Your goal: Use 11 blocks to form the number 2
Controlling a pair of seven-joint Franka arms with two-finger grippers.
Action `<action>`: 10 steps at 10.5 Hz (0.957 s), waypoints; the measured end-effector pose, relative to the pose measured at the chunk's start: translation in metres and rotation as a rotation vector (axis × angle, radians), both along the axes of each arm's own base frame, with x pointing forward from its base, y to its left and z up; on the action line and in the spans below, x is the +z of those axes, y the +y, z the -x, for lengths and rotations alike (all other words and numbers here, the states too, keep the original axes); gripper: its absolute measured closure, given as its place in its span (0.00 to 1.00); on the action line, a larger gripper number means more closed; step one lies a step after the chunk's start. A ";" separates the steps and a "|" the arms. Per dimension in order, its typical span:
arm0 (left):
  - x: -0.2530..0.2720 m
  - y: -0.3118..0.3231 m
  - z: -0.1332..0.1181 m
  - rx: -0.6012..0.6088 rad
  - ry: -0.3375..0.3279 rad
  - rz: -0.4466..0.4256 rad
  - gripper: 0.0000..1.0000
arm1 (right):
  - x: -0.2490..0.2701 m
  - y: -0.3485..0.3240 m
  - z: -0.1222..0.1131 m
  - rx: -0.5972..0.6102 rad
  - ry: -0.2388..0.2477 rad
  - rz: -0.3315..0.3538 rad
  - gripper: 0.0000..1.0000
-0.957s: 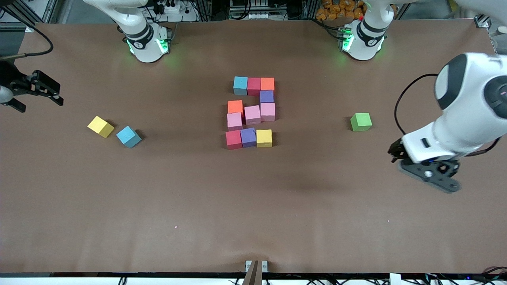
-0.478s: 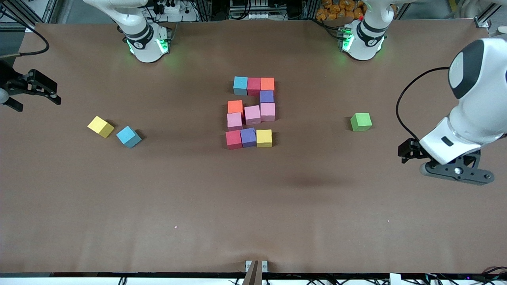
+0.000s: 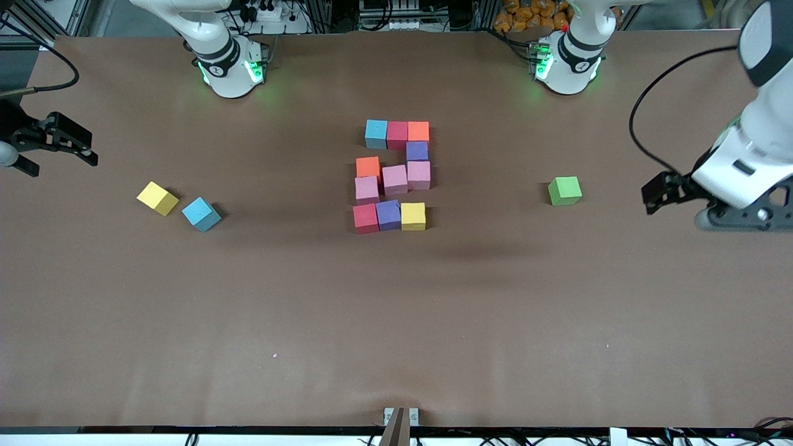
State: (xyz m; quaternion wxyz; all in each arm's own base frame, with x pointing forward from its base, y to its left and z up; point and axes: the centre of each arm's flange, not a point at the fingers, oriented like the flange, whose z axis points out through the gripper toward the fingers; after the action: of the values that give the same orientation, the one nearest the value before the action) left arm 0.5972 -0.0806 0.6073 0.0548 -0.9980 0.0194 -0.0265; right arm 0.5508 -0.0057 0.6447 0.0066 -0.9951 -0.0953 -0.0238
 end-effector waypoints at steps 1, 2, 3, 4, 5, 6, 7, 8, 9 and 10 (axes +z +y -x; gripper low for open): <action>-0.001 0.008 0.010 0.017 0.010 -0.008 0.00 | 0.000 0.000 0.000 0.000 0.000 0.000 0.00; -0.002 0.015 0.016 0.029 0.018 -0.011 0.00 | 0.000 0.000 0.000 0.000 0.001 0.000 0.00; -0.003 0.019 0.018 0.036 0.022 -0.012 0.00 | -0.001 0.000 -0.001 0.000 0.002 0.000 0.00; -0.004 0.021 0.019 0.041 0.024 -0.013 0.00 | -0.002 0.000 -0.001 0.000 0.004 0.000 0.00; -0.005 0.023 0.018 0.045 0.025 -0.013 0.00 | -0.003 0.000 -0.002 0.000 0.005 0.000 0.00; -0.005 0.027 0.018 0.051 0.025 -0.013 0.00 | -0.004 0.000 -0.002 0.000 0.006 0.000 0.00; -0.004 0.029 0.018 0.055 0.023 -0.012 0.00 | -0.004 0.000 -0.002 0.000 0.005 0.000 0.00; -0.003 0.028 0.019 0.057 0.024 0.006 0.00 | -0.003 0.000 -0.002 0.000 0.004 0.000 0.00; -0.002 0.030 0.019 0.068 0.027 0.042 0.00 | -0.003 0.000 -0.002 0.000 0.003 0.000 0.00; -0.002 0.037 0.019 0.084 0.027 0.060 0.00 | -0.003 0.000 -0.003 -0.001 0.002 0.000 0.00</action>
State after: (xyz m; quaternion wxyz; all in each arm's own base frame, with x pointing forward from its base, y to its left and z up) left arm 0.5781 -0.0431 0.6056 0.0254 -0.9994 -0.0227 -0.0110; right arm 0.5534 -0.0061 0.6417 0.0068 -0.9952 -0.0949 -0.0227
